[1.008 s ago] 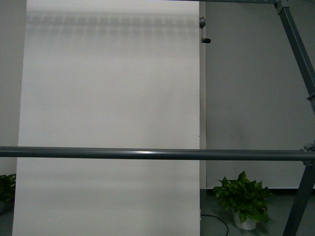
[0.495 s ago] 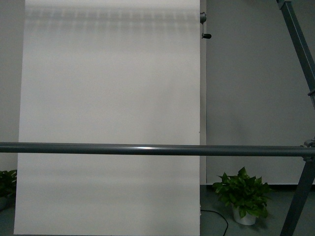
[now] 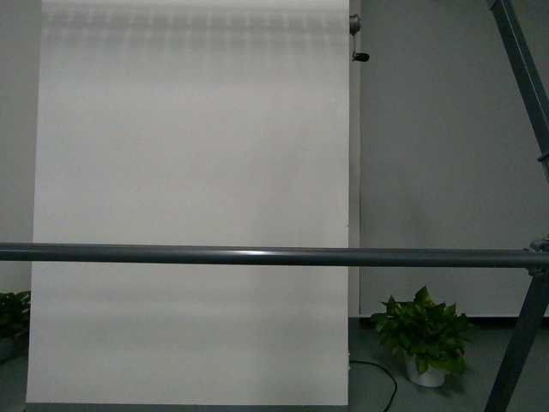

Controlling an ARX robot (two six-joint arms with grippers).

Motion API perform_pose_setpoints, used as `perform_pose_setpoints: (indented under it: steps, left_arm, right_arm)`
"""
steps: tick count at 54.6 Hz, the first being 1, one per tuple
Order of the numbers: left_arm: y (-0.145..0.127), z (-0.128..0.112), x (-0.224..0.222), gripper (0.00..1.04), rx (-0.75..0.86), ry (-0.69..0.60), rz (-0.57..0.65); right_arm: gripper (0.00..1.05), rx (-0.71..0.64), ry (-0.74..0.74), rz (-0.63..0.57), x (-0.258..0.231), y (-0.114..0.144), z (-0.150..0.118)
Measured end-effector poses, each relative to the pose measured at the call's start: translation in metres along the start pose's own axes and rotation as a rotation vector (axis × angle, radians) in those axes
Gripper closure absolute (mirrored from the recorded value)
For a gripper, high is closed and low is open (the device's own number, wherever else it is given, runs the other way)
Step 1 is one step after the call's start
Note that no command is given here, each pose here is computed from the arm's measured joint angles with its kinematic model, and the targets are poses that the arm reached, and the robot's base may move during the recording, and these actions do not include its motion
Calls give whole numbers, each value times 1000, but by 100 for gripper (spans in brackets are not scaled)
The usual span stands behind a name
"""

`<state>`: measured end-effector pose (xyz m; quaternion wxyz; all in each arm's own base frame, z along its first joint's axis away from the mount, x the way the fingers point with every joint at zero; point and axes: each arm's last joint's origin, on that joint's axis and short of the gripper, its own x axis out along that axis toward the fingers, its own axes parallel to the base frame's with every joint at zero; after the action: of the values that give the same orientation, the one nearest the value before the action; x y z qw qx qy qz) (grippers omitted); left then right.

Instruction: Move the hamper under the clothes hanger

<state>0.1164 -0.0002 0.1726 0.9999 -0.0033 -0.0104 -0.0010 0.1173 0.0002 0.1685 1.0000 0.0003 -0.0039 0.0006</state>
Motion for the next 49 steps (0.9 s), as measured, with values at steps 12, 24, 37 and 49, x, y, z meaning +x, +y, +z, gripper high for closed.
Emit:
perform_pose_setpoints:
  steps: [12,24,37,49]
  left_arm:
    - [0,0,-4,101,0,0,0]
    - [0,0,-7,101,0,0,0]
    - [0,-3,-19,101,1,6,0]
    - [0,-3,-19,101,1,7,0]
  right_arm:
    - [102,0,-1,0,-4,0,0]
    - [102,0,-1,0,-8,0,0]
    - [102,0,22,1,-18,0,-4]
    - [102,0,5,2,-20,0,-3]
